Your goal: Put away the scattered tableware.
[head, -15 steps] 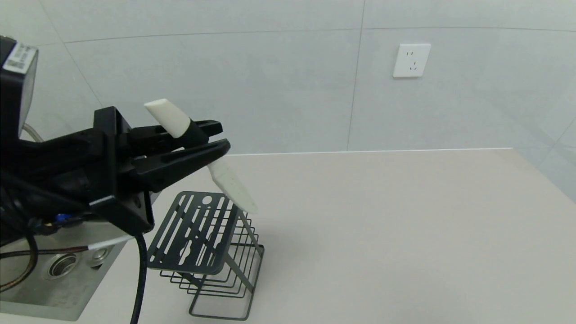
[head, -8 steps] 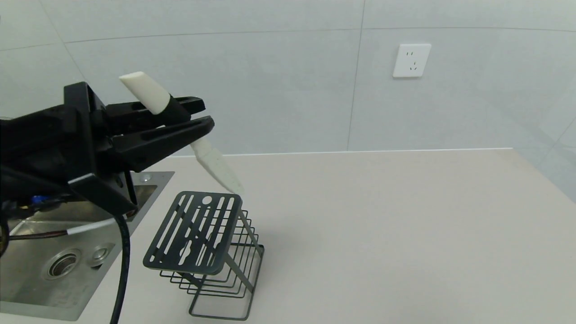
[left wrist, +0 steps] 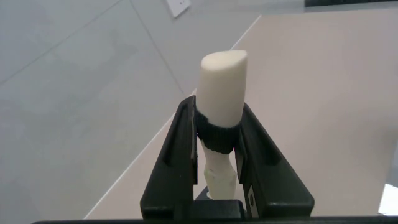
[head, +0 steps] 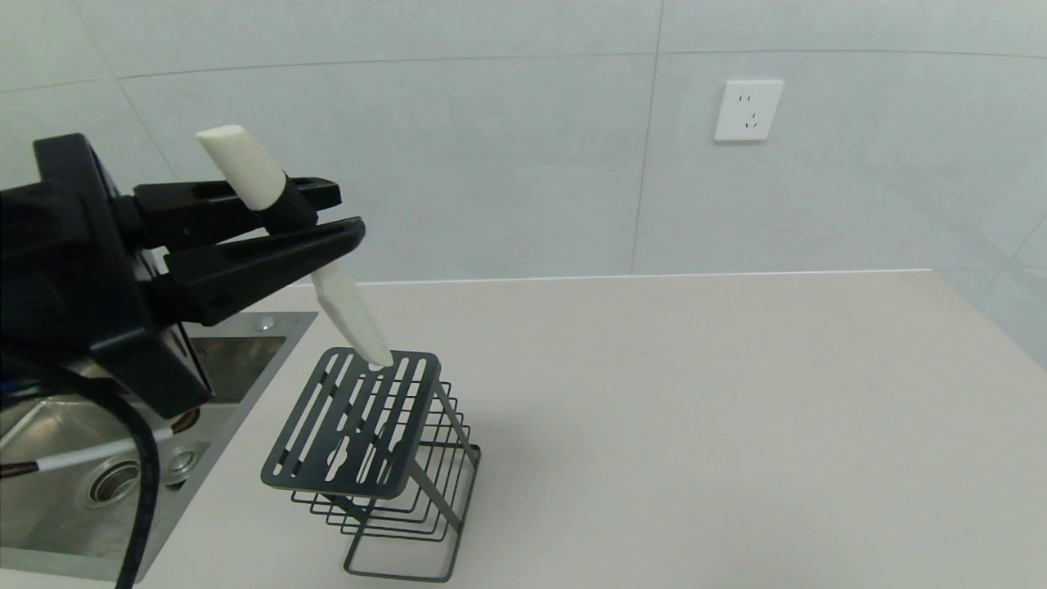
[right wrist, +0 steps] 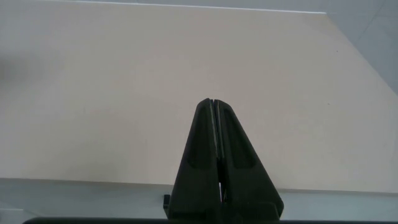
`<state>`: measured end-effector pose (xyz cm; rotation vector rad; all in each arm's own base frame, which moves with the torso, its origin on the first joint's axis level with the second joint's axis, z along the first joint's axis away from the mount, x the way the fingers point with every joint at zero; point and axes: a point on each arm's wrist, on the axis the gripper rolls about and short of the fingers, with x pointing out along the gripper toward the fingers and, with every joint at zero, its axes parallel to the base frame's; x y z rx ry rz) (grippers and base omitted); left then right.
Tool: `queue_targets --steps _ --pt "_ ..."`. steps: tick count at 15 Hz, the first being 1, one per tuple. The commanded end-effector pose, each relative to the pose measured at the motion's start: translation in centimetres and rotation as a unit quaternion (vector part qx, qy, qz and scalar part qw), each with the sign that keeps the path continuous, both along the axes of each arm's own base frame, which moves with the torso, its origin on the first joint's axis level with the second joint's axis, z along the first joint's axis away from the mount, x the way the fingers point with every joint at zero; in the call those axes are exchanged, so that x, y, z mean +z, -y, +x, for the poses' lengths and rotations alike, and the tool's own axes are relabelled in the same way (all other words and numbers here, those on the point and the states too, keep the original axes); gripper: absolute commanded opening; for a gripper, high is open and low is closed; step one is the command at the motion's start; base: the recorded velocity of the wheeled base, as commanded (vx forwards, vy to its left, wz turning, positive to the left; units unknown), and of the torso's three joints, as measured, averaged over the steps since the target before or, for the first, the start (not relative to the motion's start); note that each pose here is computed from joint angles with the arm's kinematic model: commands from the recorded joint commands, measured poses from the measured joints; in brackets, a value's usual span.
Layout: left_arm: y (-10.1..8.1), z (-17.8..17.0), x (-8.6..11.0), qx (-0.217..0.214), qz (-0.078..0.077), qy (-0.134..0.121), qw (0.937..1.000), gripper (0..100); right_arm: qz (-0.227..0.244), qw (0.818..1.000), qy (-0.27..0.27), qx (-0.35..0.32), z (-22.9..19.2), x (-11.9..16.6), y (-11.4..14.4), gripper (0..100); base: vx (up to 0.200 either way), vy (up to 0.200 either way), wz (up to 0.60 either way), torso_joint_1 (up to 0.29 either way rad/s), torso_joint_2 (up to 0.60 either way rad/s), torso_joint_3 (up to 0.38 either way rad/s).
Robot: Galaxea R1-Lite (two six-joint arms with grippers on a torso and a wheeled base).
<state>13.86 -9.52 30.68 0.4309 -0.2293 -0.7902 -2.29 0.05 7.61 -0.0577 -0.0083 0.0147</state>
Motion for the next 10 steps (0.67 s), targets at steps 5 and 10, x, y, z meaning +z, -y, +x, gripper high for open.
queue_targets --steps 5,10 --pt "0.7 2.2 -2.8 -0.012 0.029 -0.053 0.9981 0 0.003 1.000 -0.001 0.000 0.0 0.0 0.0 0 0.000 0.000 0.00 0.000 0.00 0.000" --pt "-0.3 3.6 -2.8 -0.007 0.022 -0.040 0.9989 0 0.004 1.000 -0.001 0.000 0.0 0.0 0.0 0 0.000 0.000 0.00 0.000 0.00 0.000"
